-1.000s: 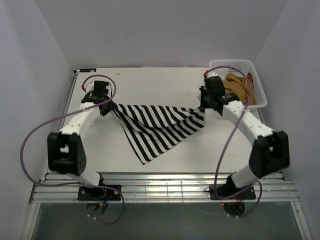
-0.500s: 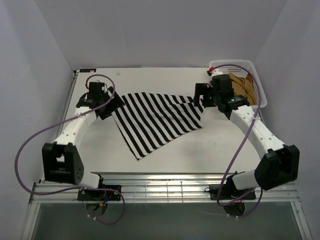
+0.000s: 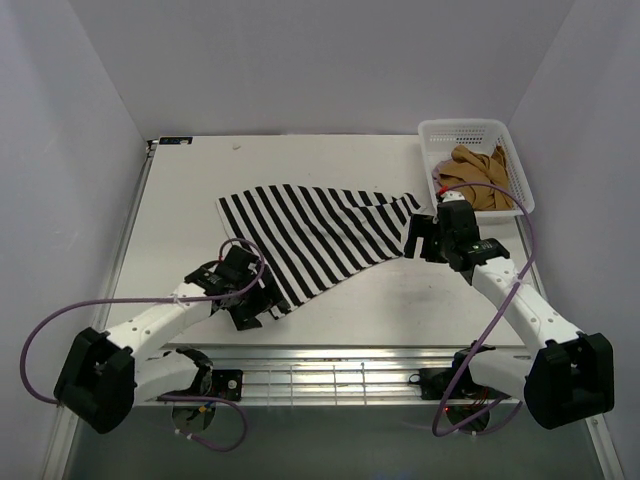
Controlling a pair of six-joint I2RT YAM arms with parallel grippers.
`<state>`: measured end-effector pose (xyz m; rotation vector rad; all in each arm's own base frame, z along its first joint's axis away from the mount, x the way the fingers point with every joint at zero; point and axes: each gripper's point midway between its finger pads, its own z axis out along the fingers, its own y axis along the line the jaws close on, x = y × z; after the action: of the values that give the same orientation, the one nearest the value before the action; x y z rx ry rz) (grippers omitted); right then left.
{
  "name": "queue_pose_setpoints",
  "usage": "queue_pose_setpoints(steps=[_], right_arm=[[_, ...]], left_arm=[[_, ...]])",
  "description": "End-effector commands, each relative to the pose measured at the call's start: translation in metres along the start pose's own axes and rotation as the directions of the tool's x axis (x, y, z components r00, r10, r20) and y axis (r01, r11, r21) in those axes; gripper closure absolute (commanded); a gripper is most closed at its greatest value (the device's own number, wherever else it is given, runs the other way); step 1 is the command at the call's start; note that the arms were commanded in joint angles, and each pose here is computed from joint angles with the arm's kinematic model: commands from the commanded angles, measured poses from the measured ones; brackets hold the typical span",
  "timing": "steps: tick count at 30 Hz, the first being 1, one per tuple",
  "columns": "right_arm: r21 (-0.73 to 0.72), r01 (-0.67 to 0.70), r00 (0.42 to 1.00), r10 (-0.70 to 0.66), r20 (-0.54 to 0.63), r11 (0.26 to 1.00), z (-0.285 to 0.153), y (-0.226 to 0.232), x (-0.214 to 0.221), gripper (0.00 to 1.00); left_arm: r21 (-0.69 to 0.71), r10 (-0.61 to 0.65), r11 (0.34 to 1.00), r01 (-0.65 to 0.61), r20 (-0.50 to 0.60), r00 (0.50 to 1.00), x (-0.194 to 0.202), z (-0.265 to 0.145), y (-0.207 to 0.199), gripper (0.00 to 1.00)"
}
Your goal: Fold and stack the tank tops
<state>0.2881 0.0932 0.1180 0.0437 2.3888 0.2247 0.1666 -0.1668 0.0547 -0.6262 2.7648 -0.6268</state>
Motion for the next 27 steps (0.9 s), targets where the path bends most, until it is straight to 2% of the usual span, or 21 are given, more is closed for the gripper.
queue_pose_setpoints(steps=[1, 5, 8, 9, 14, 15, 18, 24, 26, 27], right_arm=[[0.005, -0.027, 0.997, 0.026, 0.072, 1.0, -0.002, -0.001, -0.019, 0.1], [0.01, -0.028, 0.999, 0.028, 0.046, 1.0, 0.004, -0.003, -0.015, 0.1], [0.02, -0.032, 0.999, 0.032, 0.031, 0.999, 0.008, -0.006, -0.012, 0.1], [0.022, -0.035, 0.999, 0.034, 0.027, 0.999, 0.009, -0.006, -0.012, 0.1], [0.036, -0.038, 0.999, 0.037, 0.024, 0.999, 0.011, -0.01, -0.01, 0.1], [0.043, -0.039, 0.999, 0.038, 0.026, 0.998, 0.011, -0.011, -0.011, 0.1], [0.056, -0.042, 0.999, 0.04, 0.03, 0.998, 0.011, -0.014, -0.011, 0.1], [0.054, -0.037, 0.999, 0.036, 0.011, 0.998, 0.016, -0.015, -0.006, 0.1], [0.053, -0.027, 1.0, 0.026, 0.007, 0.998, 0.018, -0.016, -0.006, 0.1], [0.05, -0.025, 1.0, 0.025, 0.005, 0.998, 0.019, -0.016, -0.006, 0.1]], left_arm=[[-0.05, -0.043, 0.998, 0.043, -0.005, 0.999, 0.003, 0.013, -0.004, 0.02], [-0.093, -0.041, 0.995, 0.041, 0.001, 0.999, 0.001, 0.021, -0.002, 0.02], [-0.104, -0.039, 0.994, 0.038, -0.008, 0.999, 0.003, 0.026, -0.001, 0.06], [-0.122, -0.041, 0.992, 0.039, -0.016, 0.999, 0.004, 0.03, 0.003, 0.12], [-0.158, -0.043, 0.987, 0.039, -0.019, 0.999, 0.003, 0.04, 0.007, 0.27], [-0.158, -0.038, 0.987, 0.035, -0.019, 0.999, 0.002, 0.041, 0.006, 0.33], [-0.168, -0.031, 0.985, 0.027, -0.02, 0.999, 0.0, 0.046, 0.006, 0.37], [-0.218, -0.018, 0.976, 0.012, -0.021, 1.0, -0.004, 0.057, 0.01, 0.62], [-0.235, -0.013, 0.972, 0.008, -0.019, 1.0, -0.005, 0.059, 0.013, 0.79], [-0.239, -0.014, 0.971, 0.009, -0.018, 1.0, -0.006, 0.059, 0.013, 0.92]])
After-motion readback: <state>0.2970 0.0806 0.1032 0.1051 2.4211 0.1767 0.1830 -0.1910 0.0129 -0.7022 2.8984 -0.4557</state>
